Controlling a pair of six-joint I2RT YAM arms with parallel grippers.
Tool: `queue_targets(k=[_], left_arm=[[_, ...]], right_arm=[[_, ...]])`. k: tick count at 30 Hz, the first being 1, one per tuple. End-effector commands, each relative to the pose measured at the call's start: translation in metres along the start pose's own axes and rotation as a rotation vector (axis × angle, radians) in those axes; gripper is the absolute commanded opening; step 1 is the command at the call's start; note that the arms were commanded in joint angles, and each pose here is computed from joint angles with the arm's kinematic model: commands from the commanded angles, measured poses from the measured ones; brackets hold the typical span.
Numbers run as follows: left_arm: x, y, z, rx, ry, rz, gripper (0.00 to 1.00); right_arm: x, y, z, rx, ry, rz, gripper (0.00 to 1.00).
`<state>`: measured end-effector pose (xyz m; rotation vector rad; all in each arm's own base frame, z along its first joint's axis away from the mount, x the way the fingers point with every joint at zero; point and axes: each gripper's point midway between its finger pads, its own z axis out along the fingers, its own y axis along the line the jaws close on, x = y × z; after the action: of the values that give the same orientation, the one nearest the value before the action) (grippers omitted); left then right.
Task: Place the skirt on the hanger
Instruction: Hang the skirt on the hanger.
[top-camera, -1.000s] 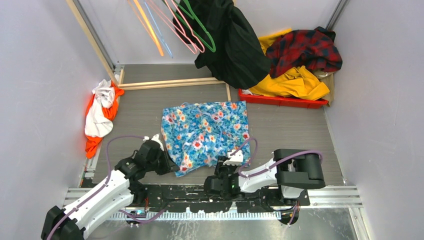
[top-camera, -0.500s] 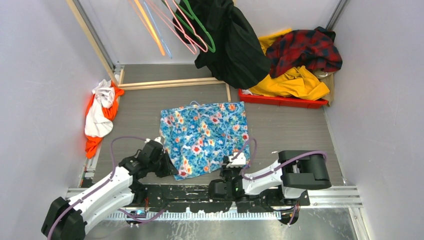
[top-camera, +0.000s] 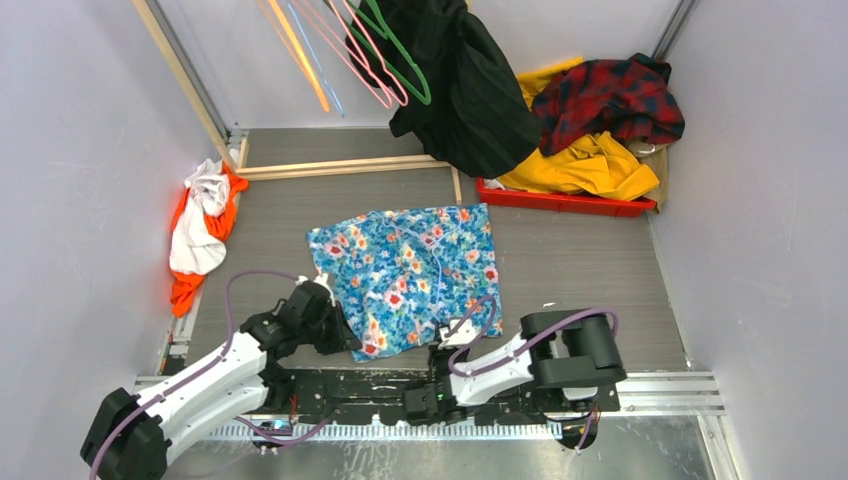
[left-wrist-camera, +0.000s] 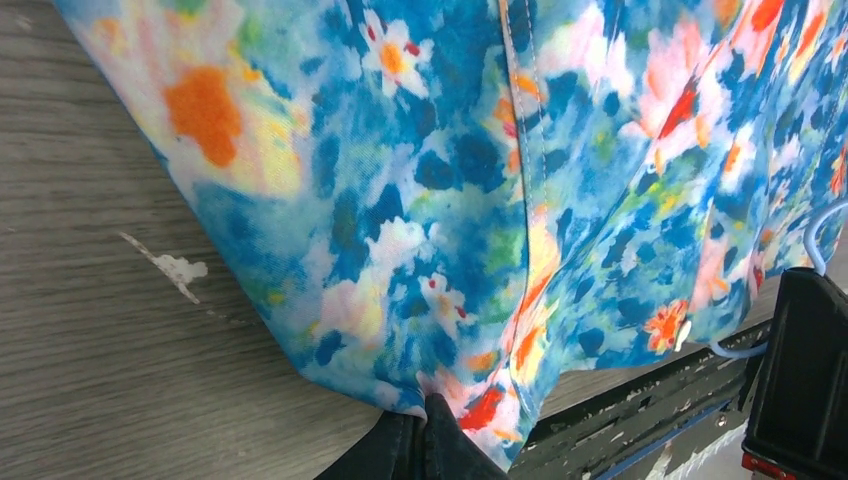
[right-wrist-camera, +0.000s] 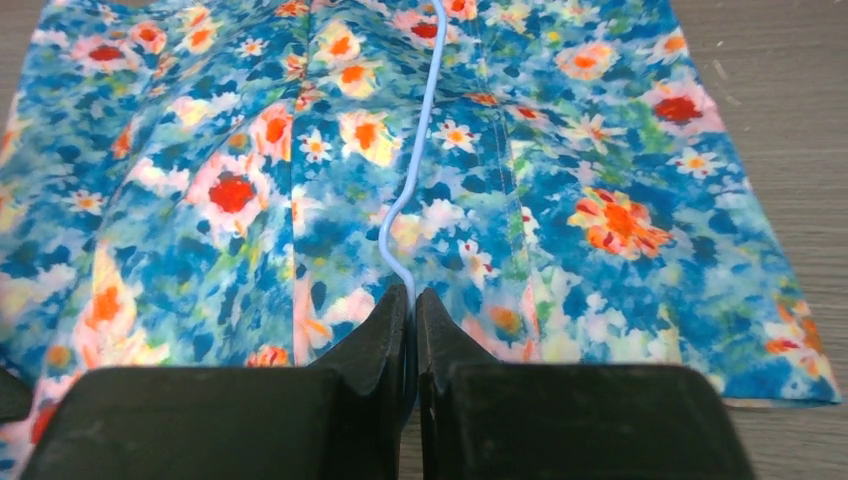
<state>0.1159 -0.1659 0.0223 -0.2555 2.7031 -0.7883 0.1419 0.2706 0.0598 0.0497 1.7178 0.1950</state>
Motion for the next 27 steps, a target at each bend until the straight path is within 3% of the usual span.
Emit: queue_targets(k=[1, 10, 16, 23, 27], left_arm=[[0.002, -0.011, 0.002, 0.051, -0.014, 0.009, 0.06], [0.011, -0.016, 0.004, 0.044, -0.005, 0.037, 0.06], [0.007, -0.017, 0.002, 0.037, -0.016, 0.041, 0.1], [0.005, -0.018, 0.001, 0.012, -0.009, 0.056, 0.26], [0.004, -0.019, 0.001, 0.009, -0.004, 0.06, 0.27]], right_arm=[[-0.029, -0.014, -0.002, 0.002, -0.101, 0.01, 0.01], [-0.042, -0.012, -0.005, -0.042, -0.134, 0.011, 0.01], [-0.059, 0.018, -0.017, -0.152, -0.158, 0.0, 0.01], [-0.094, 0.034, -0.022, -0.231, -0.199, -0.011, 0.01], [-0.108, 0.041, -0.026, -0.242, -0.218, -0.031, 0.01]])
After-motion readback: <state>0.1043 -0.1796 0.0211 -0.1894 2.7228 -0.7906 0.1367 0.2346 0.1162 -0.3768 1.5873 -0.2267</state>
